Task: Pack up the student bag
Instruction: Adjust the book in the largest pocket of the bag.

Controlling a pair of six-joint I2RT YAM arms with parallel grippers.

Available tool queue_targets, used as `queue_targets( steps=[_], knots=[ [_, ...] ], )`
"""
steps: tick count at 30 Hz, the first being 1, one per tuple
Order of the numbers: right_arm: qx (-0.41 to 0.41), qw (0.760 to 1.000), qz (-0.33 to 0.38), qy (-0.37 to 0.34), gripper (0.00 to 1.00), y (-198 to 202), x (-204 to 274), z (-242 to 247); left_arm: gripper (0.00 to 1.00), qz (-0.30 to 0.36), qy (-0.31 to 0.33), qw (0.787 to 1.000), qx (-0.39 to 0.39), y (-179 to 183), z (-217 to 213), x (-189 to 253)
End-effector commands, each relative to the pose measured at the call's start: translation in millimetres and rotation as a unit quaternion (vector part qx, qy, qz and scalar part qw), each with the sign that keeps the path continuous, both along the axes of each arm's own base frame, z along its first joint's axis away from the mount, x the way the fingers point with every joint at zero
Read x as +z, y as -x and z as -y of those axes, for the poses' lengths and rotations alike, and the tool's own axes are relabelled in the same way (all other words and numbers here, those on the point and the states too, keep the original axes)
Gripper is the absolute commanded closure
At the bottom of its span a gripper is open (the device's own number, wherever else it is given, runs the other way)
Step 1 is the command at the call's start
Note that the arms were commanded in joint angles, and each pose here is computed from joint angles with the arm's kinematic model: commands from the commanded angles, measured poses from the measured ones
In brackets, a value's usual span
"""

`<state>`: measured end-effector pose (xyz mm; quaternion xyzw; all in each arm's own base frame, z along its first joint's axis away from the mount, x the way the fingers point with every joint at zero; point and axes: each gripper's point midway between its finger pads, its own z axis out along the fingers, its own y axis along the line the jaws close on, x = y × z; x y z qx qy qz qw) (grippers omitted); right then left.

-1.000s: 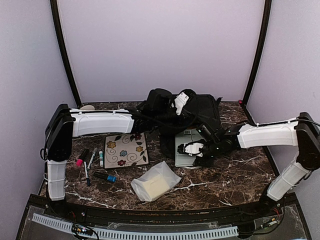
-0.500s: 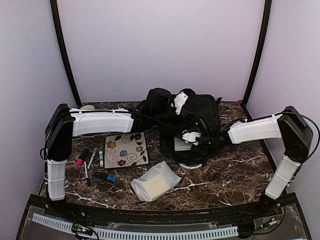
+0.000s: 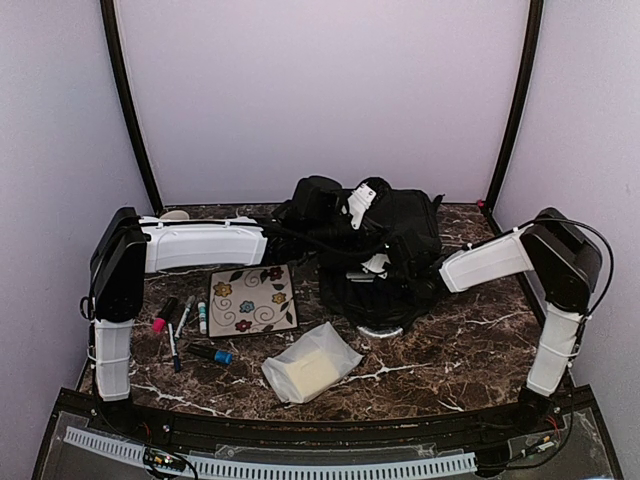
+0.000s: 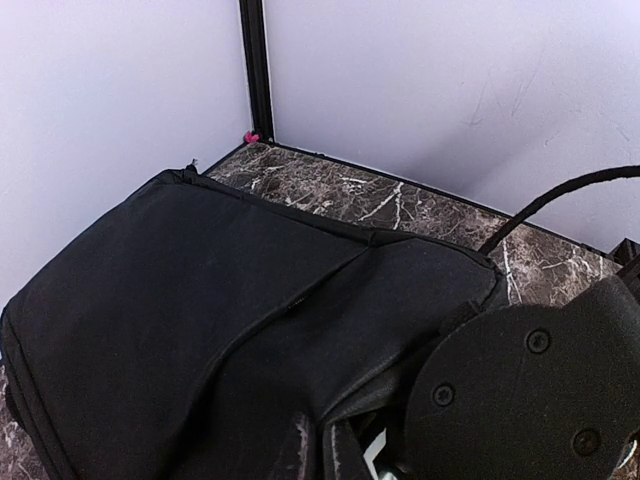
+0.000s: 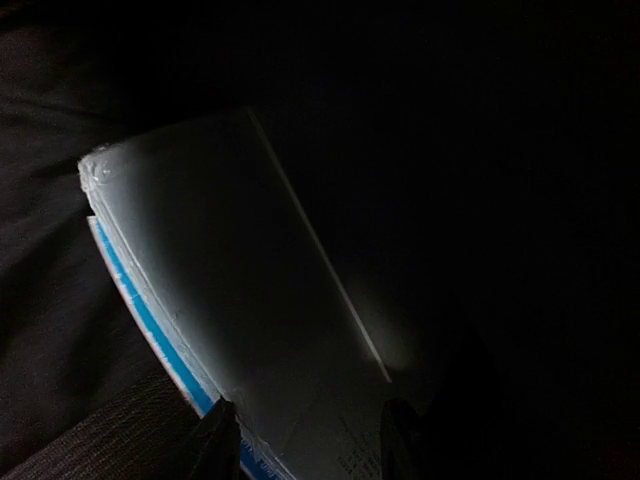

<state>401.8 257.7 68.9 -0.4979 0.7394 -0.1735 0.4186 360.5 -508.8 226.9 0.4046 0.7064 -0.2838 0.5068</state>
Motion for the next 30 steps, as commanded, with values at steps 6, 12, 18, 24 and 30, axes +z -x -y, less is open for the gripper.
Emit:
queue_targets(
  steps=[6, 12, 18, 24, 30],
  knots=[
    [-0.034, 0.999, 0.026, -0.002, 0.53, -16.6, -7.0, 6.9, 1.00, 0.042, 0.077, 0.996, -0.022, 15.5, -3.7, 83.5],
    [0.049, 0.997, -0.064, -0.016, 0.49, 22.0, -15.6, -16.9, 1.00, 0.047, 0.065, 0.997, -0.011, 11.5, -6.7, 79.8],
    [0.149, 0.971, -0.181, -0.056, 0.46, 99.6, 2.1, -23.1, 1.00, 0.025, 0.060, 0.998, -0.003, 6.1, -8.9, 80.8],
    [0.213, 0.940, -0.252, -0.084, 0.43, 170.1, 30.8, -2.1, 1.00, 0.014, 0.057, 0.998, 0.001, 2.1, -9.9, 68.6],
    [0.198, 0.936, -0.272, -0.101, 0.42, 189.1, 55.9, 22.8, 1.00, 0.001, 0.052, 0.999, 0.001, -1.3, -10.7, 52.1]
  ],
)
